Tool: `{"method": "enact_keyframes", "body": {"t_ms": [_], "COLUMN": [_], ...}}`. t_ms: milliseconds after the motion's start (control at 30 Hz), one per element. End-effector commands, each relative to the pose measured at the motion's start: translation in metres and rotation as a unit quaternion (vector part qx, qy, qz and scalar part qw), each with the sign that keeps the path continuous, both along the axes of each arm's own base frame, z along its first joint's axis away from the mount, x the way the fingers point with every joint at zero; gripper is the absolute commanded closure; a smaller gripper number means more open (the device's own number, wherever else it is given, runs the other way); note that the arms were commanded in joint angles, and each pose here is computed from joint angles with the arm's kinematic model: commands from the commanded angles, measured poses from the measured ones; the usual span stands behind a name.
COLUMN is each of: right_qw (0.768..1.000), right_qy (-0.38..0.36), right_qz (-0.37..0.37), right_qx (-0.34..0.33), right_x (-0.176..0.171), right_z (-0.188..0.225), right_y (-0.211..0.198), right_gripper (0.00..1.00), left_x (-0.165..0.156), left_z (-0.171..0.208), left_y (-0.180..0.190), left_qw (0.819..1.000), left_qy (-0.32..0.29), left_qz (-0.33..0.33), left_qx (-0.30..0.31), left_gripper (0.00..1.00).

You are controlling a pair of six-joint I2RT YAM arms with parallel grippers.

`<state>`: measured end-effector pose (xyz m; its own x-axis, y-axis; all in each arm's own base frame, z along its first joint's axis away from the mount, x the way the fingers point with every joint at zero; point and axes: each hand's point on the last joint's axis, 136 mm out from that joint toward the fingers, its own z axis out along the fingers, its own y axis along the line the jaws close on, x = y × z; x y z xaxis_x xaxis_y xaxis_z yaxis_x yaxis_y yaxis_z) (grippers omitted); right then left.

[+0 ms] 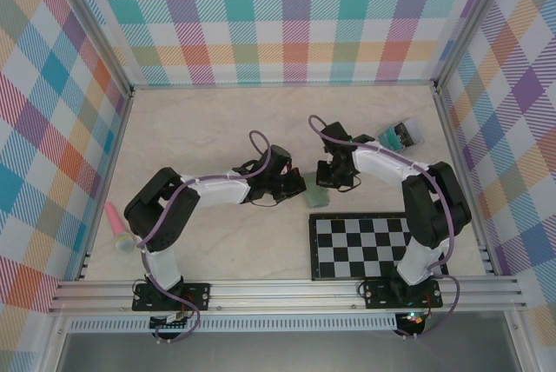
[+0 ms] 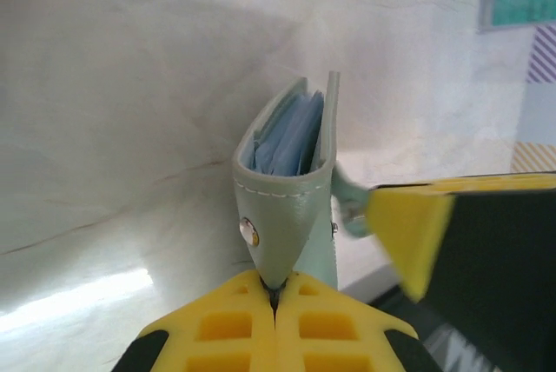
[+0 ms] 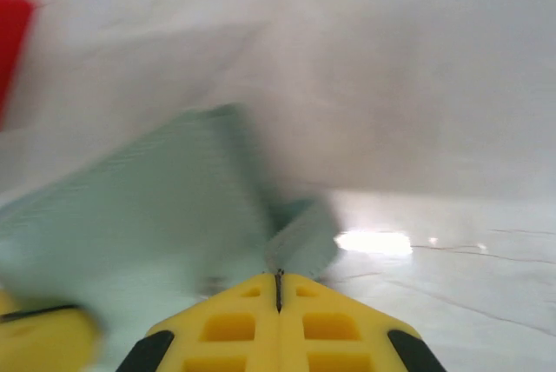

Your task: Take the credit cards out of the card holder

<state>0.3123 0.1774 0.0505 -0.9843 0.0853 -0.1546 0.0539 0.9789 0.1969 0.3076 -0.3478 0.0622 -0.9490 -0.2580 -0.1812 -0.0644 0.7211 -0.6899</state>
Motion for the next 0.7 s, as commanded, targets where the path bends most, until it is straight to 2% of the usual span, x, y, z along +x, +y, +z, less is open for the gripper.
{"method": "enact_keyframes", "body": {"t_ms": [0,100,267,400,667], "right_qw": [0.996,0.995,1.0,0.998,0.997], "right_qy": [0.022,0.024,0.015,0.019,0.033], "right_qz": [-0.05,-0.056,-0.02,0.004,0.023], "right_qx": [-0.076,-0.076,0.011,0.057,0.071], "right_x": [-0.007,-0.007,-0.002,0.001,0.006], "right_z": [-0.014,-0.017,-0.015,-0.013,-0.02], "right_y": [-0.044,-0.044,-0.011,0.008,0.019], "right_gripper": [1.0,1.0,1.0,0.8,0.74], "left_x": [-0.001,-0.001,-0.003,-0.002,-0.004], "left_z": [-0.005,-0.008,-0.007,-0.006,-0.006], "left_y": [0.026,0.03,0.018,0.011,0.01], "left_qw": [0.999,0.998,0.999,1.0,1.0], "left_qy": [0.003,0.007,0.011,0.012,0.014], "left_qz": [0.029,0.035,0.012,-0.001,-0.007], "left_qx": [0.044,0.051,0.029,0.018,0.017], "left_gripper": [1.0,1.0,1.0,1.0,1.0]}}
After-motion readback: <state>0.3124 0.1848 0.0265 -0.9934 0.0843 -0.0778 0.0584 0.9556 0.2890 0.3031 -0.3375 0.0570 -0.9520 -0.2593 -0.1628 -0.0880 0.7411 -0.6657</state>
